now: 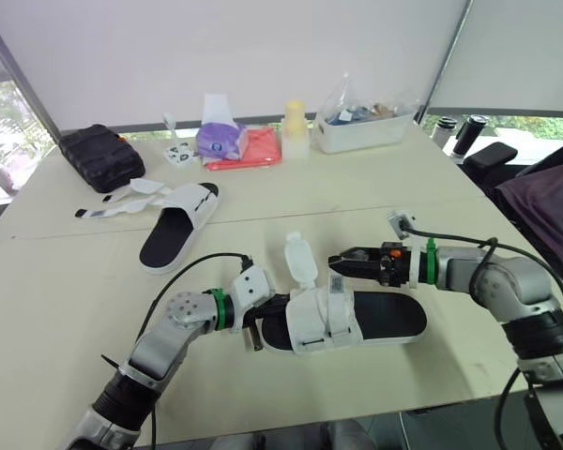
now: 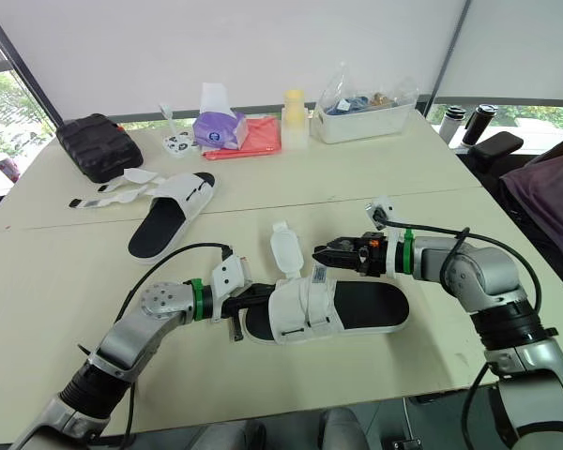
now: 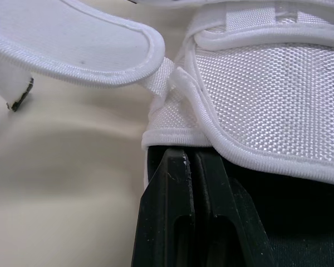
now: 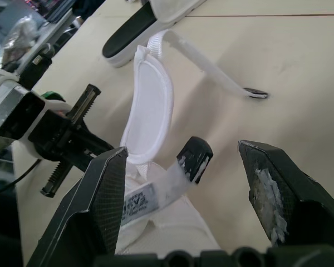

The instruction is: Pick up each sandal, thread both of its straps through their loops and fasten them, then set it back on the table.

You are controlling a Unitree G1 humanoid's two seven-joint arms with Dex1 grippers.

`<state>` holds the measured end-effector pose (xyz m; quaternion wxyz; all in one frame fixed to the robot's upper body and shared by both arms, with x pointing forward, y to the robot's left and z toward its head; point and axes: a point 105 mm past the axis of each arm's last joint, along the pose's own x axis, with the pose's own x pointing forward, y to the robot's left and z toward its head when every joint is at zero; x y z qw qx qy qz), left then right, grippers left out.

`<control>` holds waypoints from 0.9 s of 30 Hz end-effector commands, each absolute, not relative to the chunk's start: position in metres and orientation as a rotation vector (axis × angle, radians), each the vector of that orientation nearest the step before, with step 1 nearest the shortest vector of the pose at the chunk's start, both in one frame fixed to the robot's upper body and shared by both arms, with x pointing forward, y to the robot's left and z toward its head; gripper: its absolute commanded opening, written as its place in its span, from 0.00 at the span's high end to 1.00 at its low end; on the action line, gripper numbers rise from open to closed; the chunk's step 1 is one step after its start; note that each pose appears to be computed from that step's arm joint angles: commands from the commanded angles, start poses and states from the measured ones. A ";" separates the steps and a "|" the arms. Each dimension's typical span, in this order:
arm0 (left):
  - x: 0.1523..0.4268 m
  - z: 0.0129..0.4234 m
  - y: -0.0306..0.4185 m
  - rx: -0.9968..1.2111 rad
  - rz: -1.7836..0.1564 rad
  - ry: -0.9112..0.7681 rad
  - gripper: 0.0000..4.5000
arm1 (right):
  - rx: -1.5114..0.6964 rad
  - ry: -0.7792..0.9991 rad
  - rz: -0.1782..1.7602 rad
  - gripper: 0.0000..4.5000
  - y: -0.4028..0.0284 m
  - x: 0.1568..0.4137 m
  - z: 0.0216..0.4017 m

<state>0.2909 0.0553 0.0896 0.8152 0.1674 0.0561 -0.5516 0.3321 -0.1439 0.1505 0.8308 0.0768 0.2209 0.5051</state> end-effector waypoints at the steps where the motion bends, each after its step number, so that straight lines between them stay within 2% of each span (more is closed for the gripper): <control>1: 0.289 0.092 0.059 0.362 -1.163 0.113 0.97 | 0.158 0.463 1.093 0.24 -0.143 0.336 0.157; 4: 0.286 0.090 0.059 0.357 -1.167 0.118 0.97 | 0.191 0.468 1.103 0.24 -0.143 0.335 0.158; 6: 0.284 0.090 0.058 0.352 -1.169 0.120 0.97 | 0.200 0.471 1.117 0.36 -0.142 0.332 0.158; 8: 0.284 0.090 0.058 0.350 -1.171 0.121 0.97 | 0.199 0.473 1.119 0.53 -0.141 0.331 0.157; 12: 0.284 0.089 0.058 0.350 -1.172 0.123 0.97 | 0.238 0.418 1.139 0.99 -0.139 0.330 0.168; 18: 0.285 0.089 0.057 0.350 -1.175 0.127 0.97 | 0.383 0.265 1.295 0.99 -0.136 0.311 0.210; 27: 0.286 0.089 0.056 0.348 -1.179 0.126 0.97 | 0.352 0.328 1.170 0.99 -0.127 0.332 0.182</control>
